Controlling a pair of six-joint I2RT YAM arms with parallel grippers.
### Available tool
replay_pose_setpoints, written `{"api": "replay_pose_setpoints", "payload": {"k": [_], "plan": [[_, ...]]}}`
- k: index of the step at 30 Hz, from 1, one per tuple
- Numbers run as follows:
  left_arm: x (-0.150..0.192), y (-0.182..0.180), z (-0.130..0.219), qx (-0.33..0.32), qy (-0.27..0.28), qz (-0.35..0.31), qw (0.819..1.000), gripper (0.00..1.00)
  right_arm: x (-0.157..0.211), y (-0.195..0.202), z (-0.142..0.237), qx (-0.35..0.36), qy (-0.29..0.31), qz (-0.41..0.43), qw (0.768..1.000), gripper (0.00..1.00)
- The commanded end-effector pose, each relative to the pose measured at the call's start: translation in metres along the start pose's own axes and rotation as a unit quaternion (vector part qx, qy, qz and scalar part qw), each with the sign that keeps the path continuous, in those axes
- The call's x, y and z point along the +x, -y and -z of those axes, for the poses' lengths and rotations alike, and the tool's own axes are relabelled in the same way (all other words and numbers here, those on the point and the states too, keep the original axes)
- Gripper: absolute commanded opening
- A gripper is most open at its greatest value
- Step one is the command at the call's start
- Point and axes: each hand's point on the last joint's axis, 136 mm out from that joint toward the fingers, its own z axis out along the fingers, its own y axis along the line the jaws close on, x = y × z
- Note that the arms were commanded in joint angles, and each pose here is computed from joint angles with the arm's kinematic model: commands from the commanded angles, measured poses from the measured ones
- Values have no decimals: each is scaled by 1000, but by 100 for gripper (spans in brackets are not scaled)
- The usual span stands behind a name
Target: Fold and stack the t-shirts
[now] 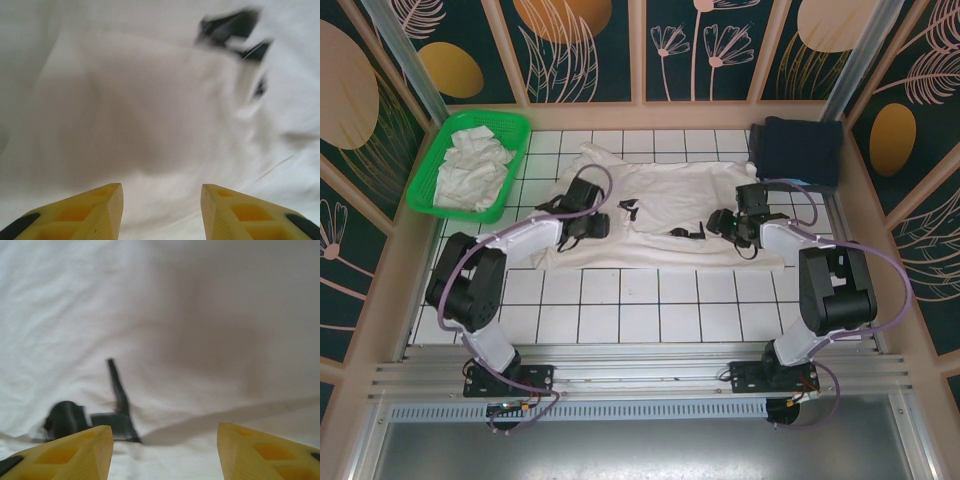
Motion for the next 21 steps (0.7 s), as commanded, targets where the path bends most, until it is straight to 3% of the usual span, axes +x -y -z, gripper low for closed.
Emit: {"api": "replay_pose_setpoints", "payload": {"k": [1,6,10,17,21], "plan": [[39,-30,-5,-22,-21,45,999,44,13,39,-1,50,-1,-43,998,58],[87,-64,0,-53,-57,74,994,43,20,66,11,69,8,-72,995,60],[108,-86,8,-86,-68,93,990,43,14,66,24,69,24,-68,995,61],[119,-94,32,-85,-48,135,986,45,13,68,31,71,26,-58,995,62],[112,-92,46,-71,-27,152,985,45,4,56,36,38,36,-57,997,63]]}}
